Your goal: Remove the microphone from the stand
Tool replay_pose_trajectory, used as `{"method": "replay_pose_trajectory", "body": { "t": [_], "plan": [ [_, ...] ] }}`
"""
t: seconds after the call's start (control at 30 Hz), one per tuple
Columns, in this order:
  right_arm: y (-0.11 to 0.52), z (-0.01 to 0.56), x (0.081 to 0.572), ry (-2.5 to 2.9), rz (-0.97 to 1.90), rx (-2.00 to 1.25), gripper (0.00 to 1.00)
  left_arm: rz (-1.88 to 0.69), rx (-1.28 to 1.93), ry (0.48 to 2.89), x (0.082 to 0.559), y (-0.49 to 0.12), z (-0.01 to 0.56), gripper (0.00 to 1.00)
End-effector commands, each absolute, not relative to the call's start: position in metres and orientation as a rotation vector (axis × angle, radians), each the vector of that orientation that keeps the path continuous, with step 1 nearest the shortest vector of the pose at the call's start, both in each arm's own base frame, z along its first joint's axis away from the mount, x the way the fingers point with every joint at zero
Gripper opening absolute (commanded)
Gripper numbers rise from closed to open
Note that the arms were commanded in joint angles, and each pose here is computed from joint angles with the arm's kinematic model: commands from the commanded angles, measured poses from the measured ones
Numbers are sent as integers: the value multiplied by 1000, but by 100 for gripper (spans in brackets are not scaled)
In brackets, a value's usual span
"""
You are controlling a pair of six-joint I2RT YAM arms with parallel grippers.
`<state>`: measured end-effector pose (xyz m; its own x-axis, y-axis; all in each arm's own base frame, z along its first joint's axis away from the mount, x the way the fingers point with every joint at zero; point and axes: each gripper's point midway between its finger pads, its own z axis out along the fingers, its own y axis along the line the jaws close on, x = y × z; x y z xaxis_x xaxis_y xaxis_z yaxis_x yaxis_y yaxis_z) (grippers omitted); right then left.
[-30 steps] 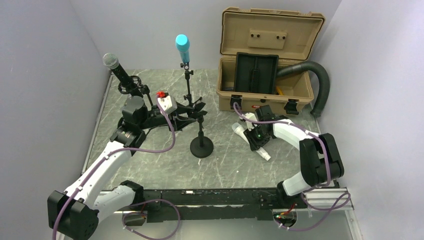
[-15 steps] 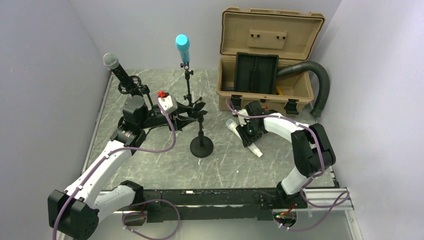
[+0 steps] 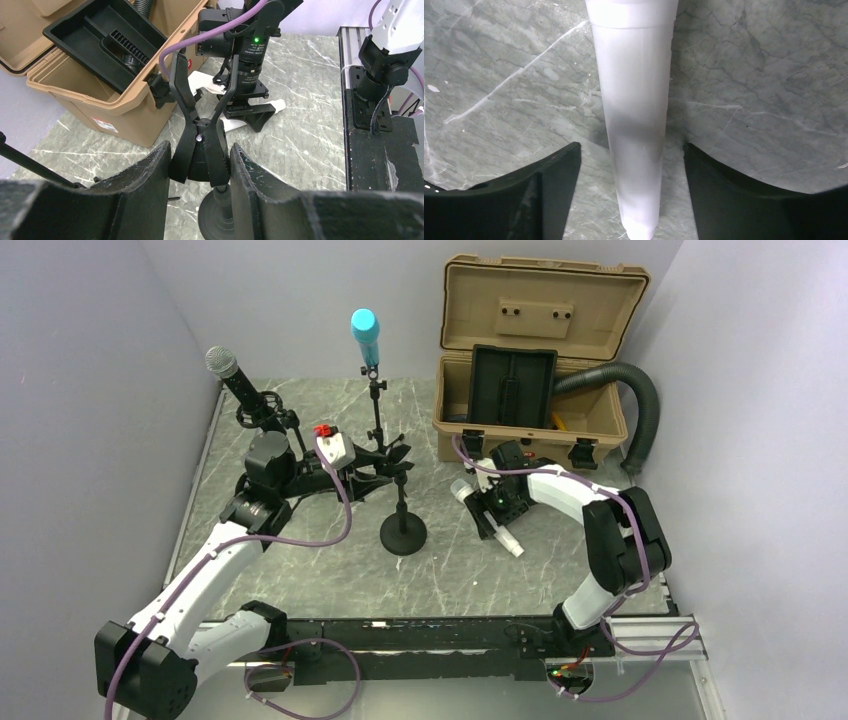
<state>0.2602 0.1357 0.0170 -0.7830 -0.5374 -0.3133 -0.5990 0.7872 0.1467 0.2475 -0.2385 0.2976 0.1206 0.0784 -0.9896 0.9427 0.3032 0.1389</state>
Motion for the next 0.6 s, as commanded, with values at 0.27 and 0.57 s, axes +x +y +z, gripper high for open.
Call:
{"method": "replay_pose_trajectory", "body": {
  "t": [0.27,0.57],
  "plan": [
    [147,113,283,2402,343,-991,100,-732,1092,1261,257,-229,301,0],
    [178,241,270,1997,516,-1066,100,-760,1106,1253,256,-232,306,19]
  ]
}}
